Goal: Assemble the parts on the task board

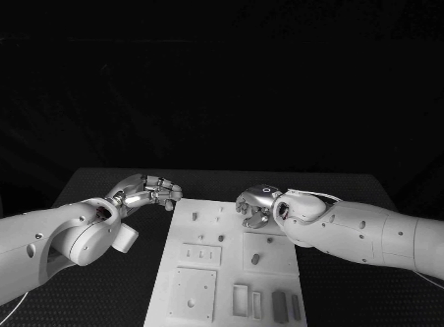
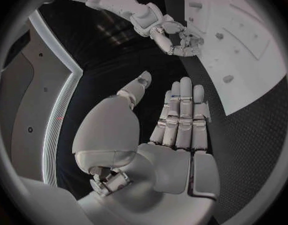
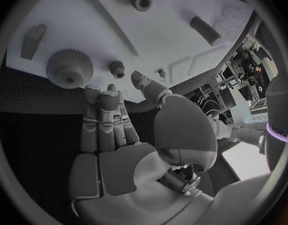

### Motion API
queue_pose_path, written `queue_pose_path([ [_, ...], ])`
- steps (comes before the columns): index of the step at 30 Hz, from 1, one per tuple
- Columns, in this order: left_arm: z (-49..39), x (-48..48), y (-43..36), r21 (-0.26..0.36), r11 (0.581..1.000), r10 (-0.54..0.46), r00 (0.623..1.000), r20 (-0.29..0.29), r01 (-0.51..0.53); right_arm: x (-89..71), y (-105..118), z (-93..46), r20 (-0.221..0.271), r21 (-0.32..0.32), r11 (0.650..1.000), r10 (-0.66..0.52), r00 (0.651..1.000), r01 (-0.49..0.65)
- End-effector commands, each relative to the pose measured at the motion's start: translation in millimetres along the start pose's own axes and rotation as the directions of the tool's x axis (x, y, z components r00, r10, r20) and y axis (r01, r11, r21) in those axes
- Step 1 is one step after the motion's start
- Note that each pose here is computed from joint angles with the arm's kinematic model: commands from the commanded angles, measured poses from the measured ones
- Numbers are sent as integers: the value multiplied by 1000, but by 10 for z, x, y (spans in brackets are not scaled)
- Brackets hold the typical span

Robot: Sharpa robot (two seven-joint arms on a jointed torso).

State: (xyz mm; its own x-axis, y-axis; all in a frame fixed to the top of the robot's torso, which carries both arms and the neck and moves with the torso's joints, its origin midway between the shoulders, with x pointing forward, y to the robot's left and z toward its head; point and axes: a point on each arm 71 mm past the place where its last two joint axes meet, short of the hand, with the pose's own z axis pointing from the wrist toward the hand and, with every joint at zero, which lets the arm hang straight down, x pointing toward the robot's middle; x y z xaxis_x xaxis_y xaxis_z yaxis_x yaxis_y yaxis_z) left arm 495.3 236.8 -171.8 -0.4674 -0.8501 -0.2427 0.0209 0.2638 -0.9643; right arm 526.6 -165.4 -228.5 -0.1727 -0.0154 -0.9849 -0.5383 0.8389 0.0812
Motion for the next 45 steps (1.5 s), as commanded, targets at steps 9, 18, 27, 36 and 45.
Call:
queue_pose_path([
  [9,13,-32,-3,5,1000,-5,1000,12,5,-93,-8,-76,-16,-13,1000,-8,1000,8],
  [18,17,-21,-6,5,1000,-7,1000,7,7,-69,2,-73,-46,-18,999,-27,999,27],
  [27,18,-17,-7,6,1000,-9,1000,5,9,-34,-28,-54,-66,-9,999,-46,997,46],
  [36,17,-12,-8,6,1000,-10,1000,2,10,35,-21,-44,-79,-7,999,-51,996,50],
  [45,16,-9,-8,6,1000,-10,1000,-1,10,120,-55,-45,-94,2,998,-59,994,60],
])
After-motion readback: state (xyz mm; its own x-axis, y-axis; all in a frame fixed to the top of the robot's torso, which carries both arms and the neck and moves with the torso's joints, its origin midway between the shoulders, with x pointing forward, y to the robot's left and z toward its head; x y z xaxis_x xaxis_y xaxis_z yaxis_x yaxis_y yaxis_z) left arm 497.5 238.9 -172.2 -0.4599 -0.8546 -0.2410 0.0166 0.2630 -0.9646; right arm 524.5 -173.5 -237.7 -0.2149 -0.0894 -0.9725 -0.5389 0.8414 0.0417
